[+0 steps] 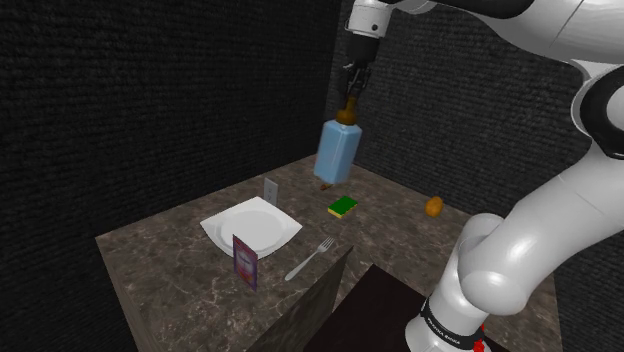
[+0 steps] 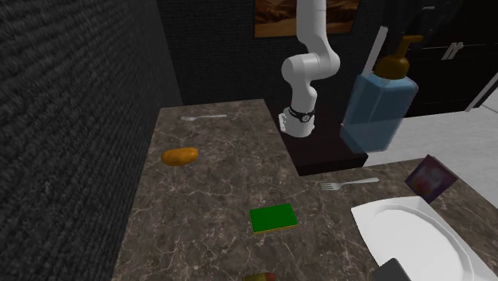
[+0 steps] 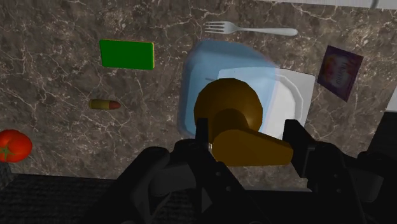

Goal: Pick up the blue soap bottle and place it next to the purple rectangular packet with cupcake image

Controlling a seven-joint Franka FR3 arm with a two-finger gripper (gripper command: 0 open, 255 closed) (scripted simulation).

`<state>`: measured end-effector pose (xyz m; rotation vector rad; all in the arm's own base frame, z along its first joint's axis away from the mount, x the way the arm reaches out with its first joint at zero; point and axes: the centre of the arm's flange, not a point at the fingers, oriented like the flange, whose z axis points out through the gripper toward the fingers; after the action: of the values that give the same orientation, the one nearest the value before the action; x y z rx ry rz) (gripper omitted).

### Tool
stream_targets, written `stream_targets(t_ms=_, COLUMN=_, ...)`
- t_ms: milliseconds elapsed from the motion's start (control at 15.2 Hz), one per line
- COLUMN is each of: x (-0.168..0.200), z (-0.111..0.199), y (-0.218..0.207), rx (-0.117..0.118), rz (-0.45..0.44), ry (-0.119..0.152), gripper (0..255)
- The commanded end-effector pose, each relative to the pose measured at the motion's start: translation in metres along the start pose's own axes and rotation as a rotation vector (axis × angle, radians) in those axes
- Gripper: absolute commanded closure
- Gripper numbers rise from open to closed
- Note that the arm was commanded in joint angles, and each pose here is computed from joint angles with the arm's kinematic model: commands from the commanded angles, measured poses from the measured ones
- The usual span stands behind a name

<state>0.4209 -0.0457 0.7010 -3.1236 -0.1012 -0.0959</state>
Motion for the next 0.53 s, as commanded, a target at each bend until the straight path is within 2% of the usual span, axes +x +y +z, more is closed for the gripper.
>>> stream_targets(t_ms=0, x=-0.003, z=-0.003, y=-0.027, rx=0.000, rz=0.002, ry=0.000, gripper=255)
stream_targets(t_ms=462, x=-0.009, z=-0.014, y=-0.119, rx=0.000, rz=0.002, ry=0.000, gripper=255)
